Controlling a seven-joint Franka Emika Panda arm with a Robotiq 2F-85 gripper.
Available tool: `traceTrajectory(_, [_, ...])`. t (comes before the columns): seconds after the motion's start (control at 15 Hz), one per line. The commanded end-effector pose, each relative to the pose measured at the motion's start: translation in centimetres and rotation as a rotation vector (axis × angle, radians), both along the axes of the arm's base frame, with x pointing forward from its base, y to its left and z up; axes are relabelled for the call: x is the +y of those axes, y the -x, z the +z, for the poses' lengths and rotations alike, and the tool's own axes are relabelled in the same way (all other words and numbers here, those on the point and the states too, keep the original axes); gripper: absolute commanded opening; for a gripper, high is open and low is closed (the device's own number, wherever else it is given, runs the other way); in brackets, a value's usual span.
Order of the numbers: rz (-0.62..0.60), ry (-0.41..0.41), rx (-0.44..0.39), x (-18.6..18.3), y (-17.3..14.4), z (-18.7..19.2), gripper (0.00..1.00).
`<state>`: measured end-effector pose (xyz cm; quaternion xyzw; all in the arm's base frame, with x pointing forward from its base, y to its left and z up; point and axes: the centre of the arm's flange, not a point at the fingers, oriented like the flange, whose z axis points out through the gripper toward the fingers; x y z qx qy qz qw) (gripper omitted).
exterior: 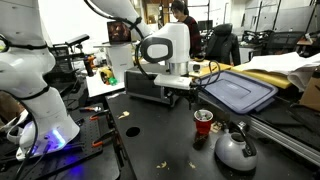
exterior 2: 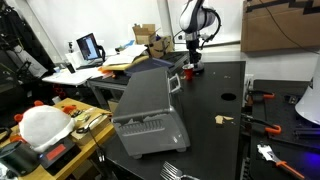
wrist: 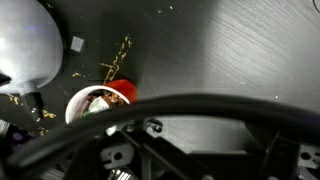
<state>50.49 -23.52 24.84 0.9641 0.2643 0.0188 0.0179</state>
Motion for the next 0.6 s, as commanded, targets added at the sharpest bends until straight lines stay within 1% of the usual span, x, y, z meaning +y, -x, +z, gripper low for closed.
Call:
traceTrajectory(0.0, [0.011,-0.009,-0.015,-0.8,-1.0,-0.4,1.0])
traceTrajectory(0.53, [-0.011,0.003,-0.018,-2.6,-2.3,-1.5,1.0])
